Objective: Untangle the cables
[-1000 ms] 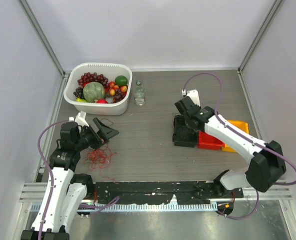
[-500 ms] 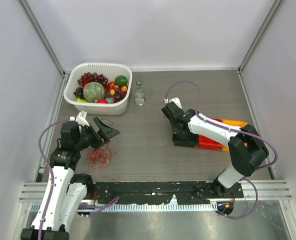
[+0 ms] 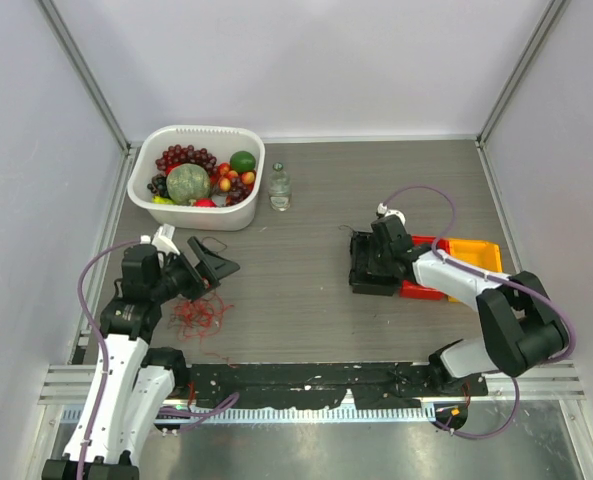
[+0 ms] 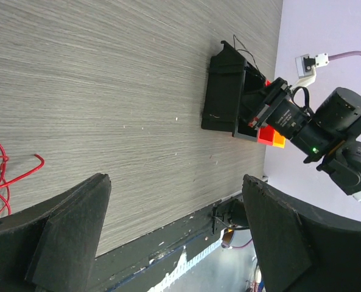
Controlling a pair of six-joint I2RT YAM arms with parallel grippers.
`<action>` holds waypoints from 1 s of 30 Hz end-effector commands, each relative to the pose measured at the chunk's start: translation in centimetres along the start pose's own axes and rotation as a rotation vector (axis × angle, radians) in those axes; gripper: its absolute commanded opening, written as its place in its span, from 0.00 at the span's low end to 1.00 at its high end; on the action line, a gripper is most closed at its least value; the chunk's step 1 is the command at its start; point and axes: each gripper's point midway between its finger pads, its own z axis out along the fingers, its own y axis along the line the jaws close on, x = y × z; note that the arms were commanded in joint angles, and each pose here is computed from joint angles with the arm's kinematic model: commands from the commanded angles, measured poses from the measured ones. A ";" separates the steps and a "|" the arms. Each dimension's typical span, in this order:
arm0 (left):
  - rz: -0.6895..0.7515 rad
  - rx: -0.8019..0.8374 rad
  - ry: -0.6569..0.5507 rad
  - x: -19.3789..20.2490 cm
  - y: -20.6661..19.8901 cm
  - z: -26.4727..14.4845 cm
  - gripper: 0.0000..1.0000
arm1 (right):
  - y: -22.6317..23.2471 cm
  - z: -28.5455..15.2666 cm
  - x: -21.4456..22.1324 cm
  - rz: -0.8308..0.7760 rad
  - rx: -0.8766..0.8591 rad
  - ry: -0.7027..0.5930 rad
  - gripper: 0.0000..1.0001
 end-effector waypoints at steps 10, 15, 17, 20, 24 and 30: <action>0.016 0.041 -0.007 -0.3 -0.7 0.1 0.93 | 1.2 -9.0 -5.8 -0.050 -0.025 -0.072 0.53; 0.012 0.044 -0.005 -0.4 -0.7 0.3 0.93 | 1.4 -10.2 -7.1 -0.094 -0.021 -0.083 0.59; 0.015 0.049 -0.008 -0.5 -0.9 0.2 0.93 | 1.7 -10.0 -7.9 -0.117 -0.031 -0.102 0.60; 0.015 0.049 -0.008 -0.5 -1.0 0.2 0.93 | 3.9 -9.2 -8.4 -0.171 -0.124 -0.110 0.62; 0.017 0.050 -0.011 -0.4 -1.0 -0.1 0.93 | 6.3 -8.0 -9.4 -0.321 -0.056 -0.163 0.64; 0.017 0.049 -0.008 0.0 -0.8 -0.3 0.94 | 8.2 -5.3 -9.3 -0.611 0.218 -0.146 0.64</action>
